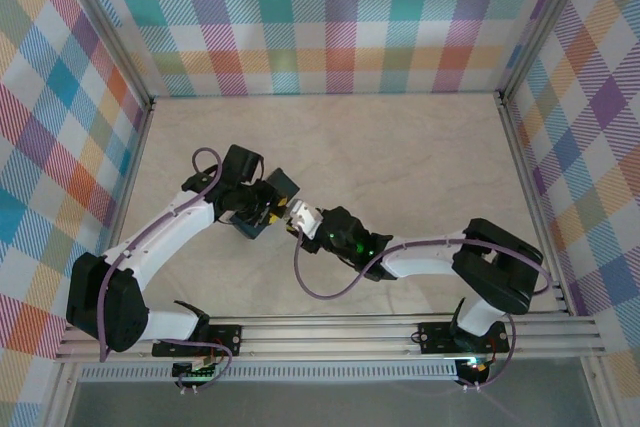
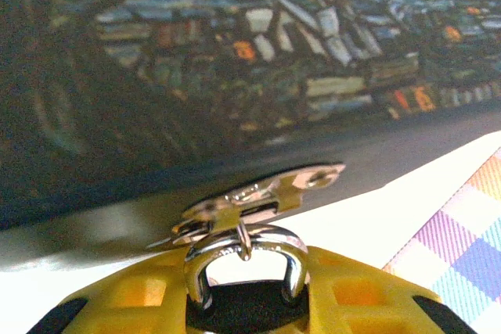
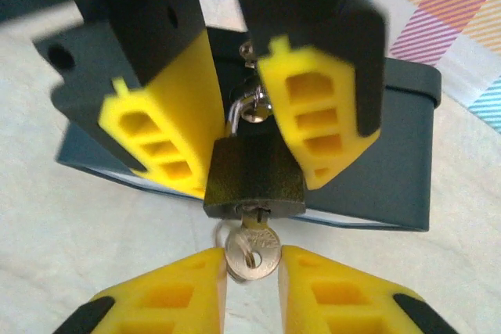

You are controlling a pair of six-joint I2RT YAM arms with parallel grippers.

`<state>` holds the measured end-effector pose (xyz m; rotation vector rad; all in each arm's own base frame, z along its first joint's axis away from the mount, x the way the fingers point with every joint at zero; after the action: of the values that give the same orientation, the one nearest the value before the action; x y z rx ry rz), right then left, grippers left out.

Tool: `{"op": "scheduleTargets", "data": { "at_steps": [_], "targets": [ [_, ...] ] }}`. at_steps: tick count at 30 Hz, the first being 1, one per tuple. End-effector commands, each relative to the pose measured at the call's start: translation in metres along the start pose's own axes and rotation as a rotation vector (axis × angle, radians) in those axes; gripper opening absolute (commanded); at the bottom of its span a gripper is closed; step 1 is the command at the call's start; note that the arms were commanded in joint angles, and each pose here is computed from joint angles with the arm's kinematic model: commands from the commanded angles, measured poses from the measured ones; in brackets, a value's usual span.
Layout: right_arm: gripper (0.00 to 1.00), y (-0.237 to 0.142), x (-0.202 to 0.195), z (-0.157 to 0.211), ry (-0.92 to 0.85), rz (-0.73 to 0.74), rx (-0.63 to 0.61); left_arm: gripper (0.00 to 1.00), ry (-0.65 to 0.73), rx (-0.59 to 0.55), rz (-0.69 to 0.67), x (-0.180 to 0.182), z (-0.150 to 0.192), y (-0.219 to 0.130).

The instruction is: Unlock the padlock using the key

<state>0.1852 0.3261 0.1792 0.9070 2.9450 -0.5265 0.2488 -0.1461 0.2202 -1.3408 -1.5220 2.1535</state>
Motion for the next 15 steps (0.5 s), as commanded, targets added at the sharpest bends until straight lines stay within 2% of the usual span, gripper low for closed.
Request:
{"op": "scheduleTargets", "data": {
  "at_steps": [1,7,15],
  "targets": [
    [0.28,-0.015,0.002,-0.016,0.147,-0.124,0.014,0.10,0.072,-0.031,0.071,-0.017,-0.001,-0.010],
    [0.36,-0.027,-0.032,-0.021,0.528,-0.205,0.050,0.10,0.071,-0.019,0.081,-0.015,-0.001,-0.006],
    [0.37,0.001,-0.033,-0.029,0.674,-0.277,0.065,0.10,0.076,-0.027,0.100,-0.018,0.000,-0.013]
  ]
}}
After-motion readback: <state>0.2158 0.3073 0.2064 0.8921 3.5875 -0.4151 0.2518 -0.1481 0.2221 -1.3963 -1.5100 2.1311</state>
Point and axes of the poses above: each hand's point on the last joint's axis, 136 mm out from that joint toward the fingers, its own y axis out along the fingers, its own x axis along the line the jaws close on, z = x × y, the point moved 9 cm from there along -y, back along the fingers, and after that the axes turned 7 degrees about y, right-handed, at the moved point
